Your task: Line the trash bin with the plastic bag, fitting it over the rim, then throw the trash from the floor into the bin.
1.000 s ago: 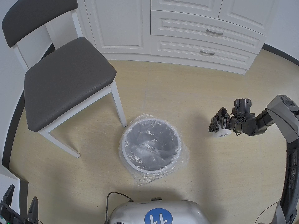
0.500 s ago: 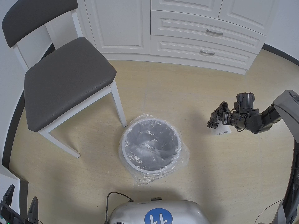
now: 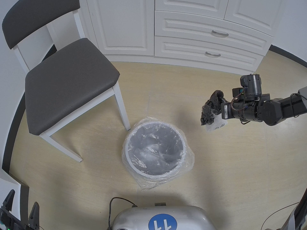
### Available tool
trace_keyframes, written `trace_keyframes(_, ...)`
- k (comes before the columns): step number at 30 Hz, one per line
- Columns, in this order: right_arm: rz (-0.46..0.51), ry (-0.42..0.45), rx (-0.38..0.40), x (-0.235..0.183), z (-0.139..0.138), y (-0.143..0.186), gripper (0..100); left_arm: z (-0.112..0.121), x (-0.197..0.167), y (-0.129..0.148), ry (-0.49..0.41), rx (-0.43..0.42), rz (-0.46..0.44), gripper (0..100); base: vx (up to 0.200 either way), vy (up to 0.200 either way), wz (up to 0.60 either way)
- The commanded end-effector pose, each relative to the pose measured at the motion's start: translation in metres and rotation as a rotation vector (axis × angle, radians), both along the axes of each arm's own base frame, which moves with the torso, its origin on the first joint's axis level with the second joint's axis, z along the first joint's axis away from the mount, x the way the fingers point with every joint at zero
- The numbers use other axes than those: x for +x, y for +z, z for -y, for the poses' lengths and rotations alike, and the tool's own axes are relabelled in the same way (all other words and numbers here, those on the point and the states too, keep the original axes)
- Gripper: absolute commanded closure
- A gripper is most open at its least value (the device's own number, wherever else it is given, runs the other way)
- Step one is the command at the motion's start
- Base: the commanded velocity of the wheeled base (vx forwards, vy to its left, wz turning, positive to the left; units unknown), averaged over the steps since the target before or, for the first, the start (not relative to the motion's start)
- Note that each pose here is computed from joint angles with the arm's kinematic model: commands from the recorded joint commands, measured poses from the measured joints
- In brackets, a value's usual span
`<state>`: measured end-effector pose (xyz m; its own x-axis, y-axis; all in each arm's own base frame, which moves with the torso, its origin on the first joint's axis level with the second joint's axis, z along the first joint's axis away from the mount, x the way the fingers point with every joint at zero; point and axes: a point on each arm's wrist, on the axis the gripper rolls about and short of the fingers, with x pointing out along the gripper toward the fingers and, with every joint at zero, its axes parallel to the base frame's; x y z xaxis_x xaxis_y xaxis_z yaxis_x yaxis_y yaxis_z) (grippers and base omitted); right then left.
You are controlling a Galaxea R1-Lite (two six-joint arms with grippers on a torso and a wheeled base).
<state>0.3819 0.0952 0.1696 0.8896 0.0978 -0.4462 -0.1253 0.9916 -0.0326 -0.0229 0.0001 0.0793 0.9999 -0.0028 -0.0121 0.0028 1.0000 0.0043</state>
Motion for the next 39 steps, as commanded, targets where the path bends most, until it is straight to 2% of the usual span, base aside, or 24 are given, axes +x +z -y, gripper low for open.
trace_keyframes(1, 0.082, 0.095, -0.014, -0.034, -0.021, 0.046, 100, 0.000, 0.000, -0.004, 0.000, 0.000, 0.004, 0, 0.000, 0.000, 0.00)
trace_keyframes(3, 0.085, 0.112, -0.021, -0.040, -0.024, 0.050, 100, 0.000, 0.000, -0.004, 0.000, 0.000, 0.003, 0, 0.000, 0.000, 0.00)
trace_keyframes(4, 0.090, 0.151, -0.036, -0.050, -0.032, 0.056, 100, 0.000, 0.000, -0.004, 0.000, 0.000, 0.004, 0, 0.000, 0.000, 0.00)
trace_keyframes(11, 0.065, 0.272, -0.068, -0.081, -0.061, 0.066, 100, 0.000, 0.000, -0.004, 0.000, 0.000, 0.004, 0, 0.000, 0.000, 0.00)
trace_keyframes(13, 0.036, 0.319, -0.090, -0.088, -0.076, 0.059, 100, 0.000, 0.000, -0.004, 0.000, 0.000, 0.003, 0, 0.000, 0.000, 0.00)
trace_keyframes(20, -0.023, 0.395, -0.143, -0.089, -0.102, 0.033, 100, 0.000, 0.000, -0.004, 0.000, 0.000, 0.003, 0, 0.000, 0.000, 0.00)
trace_keyframes(36, -0.055, 0.402, -0.174, -0.073, -0.118, 0.015, 100, 0.000, 0.000, -0.004, 0.001, 0.000, 0.004, 0, 0.000, 0.000, 0.00)
trace_keyframes(39, -0.074, 0.415, -0.193, -0.065, -0.126, 0.002, 100, 0.000, 0.000, -0.004, 0.000, 0.000, 0.003, 0, 0.000, 0.000, 0.00)
